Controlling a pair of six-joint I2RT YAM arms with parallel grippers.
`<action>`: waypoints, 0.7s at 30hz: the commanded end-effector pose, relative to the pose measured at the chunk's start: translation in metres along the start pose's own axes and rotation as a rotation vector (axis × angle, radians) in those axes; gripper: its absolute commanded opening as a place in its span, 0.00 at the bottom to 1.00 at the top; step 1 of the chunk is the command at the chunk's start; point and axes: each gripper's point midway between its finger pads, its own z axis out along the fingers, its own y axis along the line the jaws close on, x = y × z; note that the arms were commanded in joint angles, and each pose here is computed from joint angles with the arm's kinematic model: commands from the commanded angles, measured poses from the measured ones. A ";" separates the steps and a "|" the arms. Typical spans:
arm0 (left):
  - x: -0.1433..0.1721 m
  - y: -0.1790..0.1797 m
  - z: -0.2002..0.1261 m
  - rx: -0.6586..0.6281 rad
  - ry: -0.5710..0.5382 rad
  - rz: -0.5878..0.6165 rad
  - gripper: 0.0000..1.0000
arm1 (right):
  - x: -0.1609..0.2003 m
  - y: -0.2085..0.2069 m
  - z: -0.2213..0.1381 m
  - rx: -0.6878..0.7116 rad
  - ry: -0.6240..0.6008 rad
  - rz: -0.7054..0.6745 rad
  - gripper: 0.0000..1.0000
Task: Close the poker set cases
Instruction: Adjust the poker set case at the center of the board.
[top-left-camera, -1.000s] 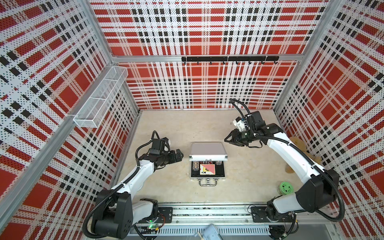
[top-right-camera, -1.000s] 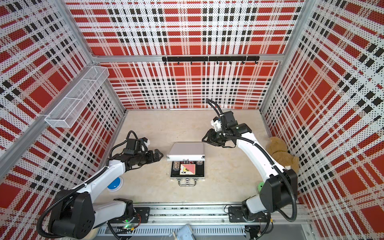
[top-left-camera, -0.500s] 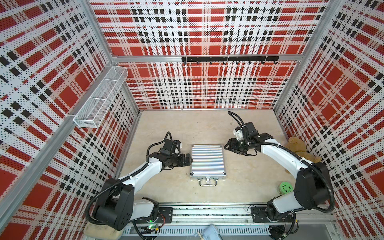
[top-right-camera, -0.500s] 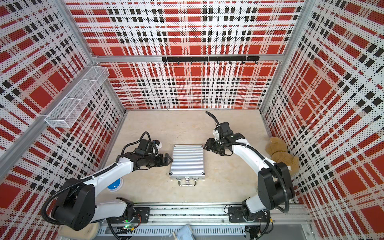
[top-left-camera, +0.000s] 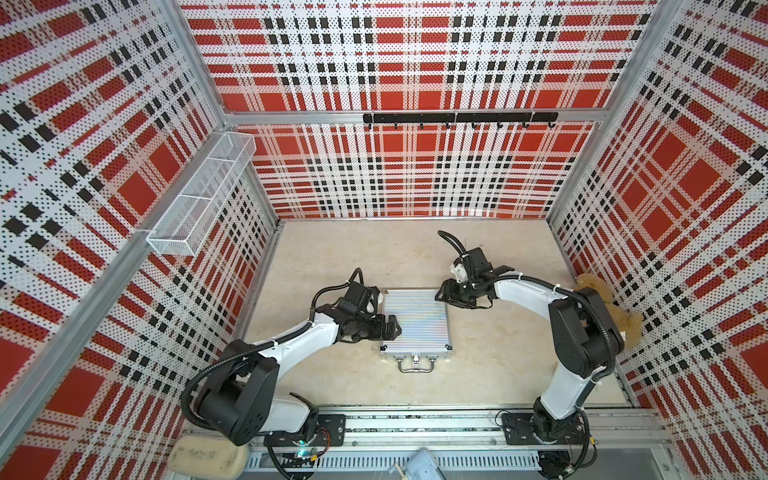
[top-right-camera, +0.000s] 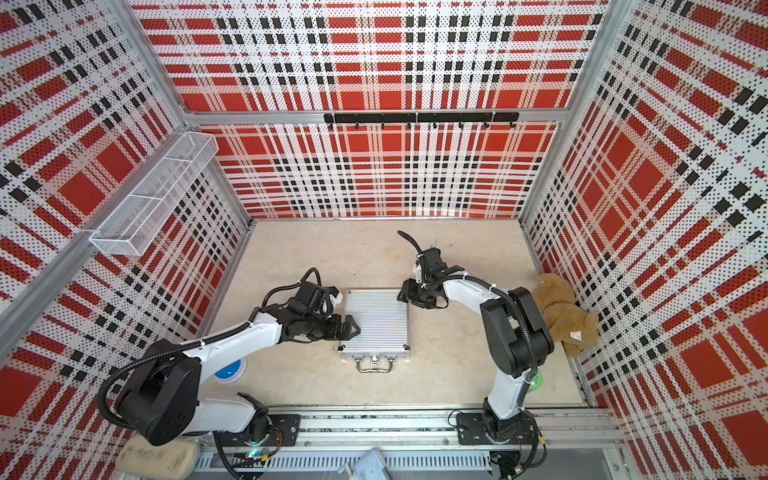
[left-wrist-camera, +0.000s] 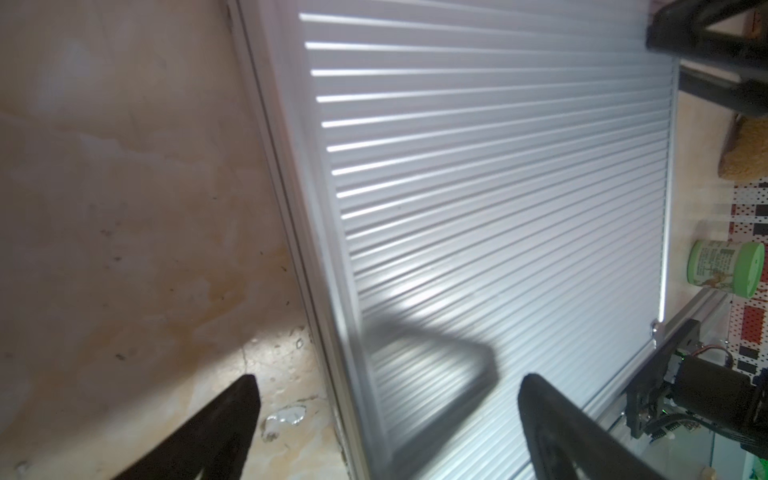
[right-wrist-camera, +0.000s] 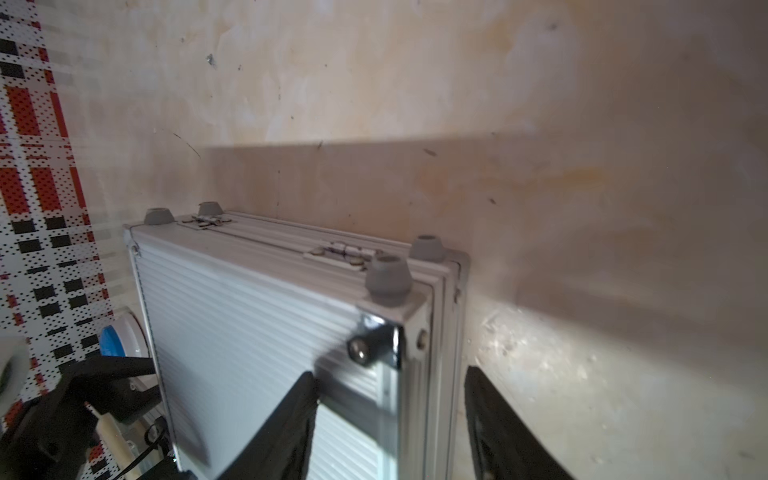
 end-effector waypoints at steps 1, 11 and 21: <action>-0.006 -0.016 0.002 0.053 0.015 0.010 0.98 | -0.020 0.020 0.006 -0.062 -0.027 -0.062 0.56; -0.001 -0.039 0.014 0.127 0.096 0.038 0.93 | -0.041 0.041 0.031 -0.130 0.042 -0.105 0.51; 0.003 -0.067 0.034 0.151 0.148 0.078 0.93 | -0.062 0.051 0.043 -0.135 0.056 -0.146 0.51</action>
